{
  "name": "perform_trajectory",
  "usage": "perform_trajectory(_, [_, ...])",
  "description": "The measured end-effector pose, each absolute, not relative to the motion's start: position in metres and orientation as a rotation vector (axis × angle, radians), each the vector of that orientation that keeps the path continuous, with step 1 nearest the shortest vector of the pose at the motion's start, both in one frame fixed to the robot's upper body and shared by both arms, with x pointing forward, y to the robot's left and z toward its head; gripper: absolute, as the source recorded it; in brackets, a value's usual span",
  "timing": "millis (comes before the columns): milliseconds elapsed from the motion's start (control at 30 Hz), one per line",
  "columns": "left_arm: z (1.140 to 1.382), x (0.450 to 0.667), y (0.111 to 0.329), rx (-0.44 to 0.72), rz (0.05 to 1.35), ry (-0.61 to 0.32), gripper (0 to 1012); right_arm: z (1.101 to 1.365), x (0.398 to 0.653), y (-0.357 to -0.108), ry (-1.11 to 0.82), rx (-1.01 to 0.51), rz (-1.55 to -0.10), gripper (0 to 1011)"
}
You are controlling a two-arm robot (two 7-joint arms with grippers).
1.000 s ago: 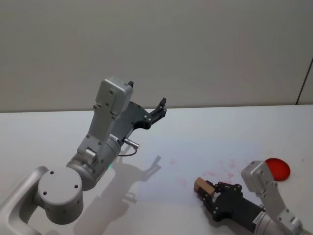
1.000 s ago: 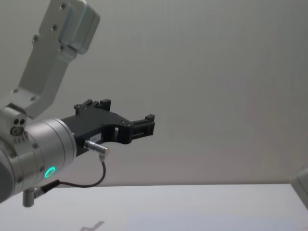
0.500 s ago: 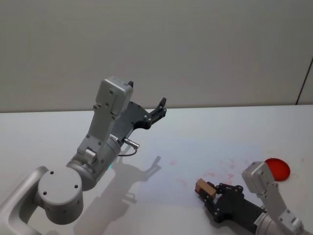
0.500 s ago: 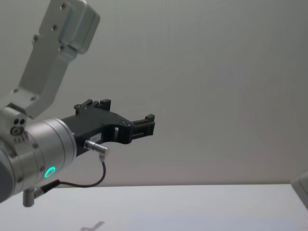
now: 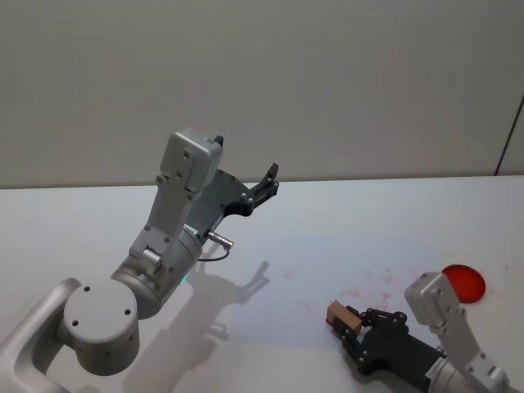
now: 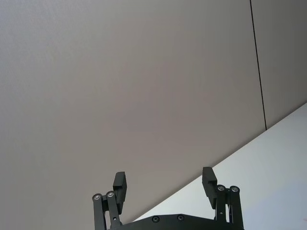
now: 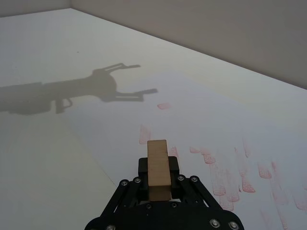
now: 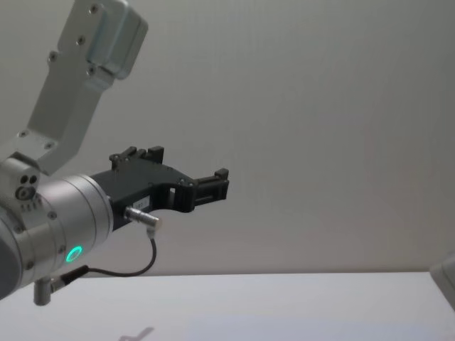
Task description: Use the one hand to pick up the stamp and affix it onto the A4 paper.
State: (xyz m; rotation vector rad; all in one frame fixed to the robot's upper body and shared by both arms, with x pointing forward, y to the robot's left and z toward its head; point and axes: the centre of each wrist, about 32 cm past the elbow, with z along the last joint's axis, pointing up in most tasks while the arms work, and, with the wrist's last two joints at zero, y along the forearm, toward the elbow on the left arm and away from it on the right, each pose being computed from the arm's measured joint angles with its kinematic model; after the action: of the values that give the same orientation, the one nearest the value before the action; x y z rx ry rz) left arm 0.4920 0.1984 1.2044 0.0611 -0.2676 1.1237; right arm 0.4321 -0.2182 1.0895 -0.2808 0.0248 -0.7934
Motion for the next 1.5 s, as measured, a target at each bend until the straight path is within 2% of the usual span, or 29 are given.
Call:
perform_trajectory(367, [1.204,0.492,0.198,0.061,1.124,-0.268,1001,1.097,0.435,-0.211,0.024,-0.229,-0.804,221])
perform_trajectory(900, [1.204,0.492,0.198,0.061,1.124,-0.268,1001,1.127,0.439,-0.197,0.002,-0.092,-0.814,221])
perform_trajectory(1133, [1.204,0.492,0.198,0.061,1.124,-0.268,1001,1.135,0.438,-0.208,-0.011,-0.064,-0.846,221])
perform_trajectory(1500, [1.204,0.492,0.198,0.061,1.124,-0.268,1001,1.140,0.433,-0.247,-0.033,-0.078,-0.929,221])
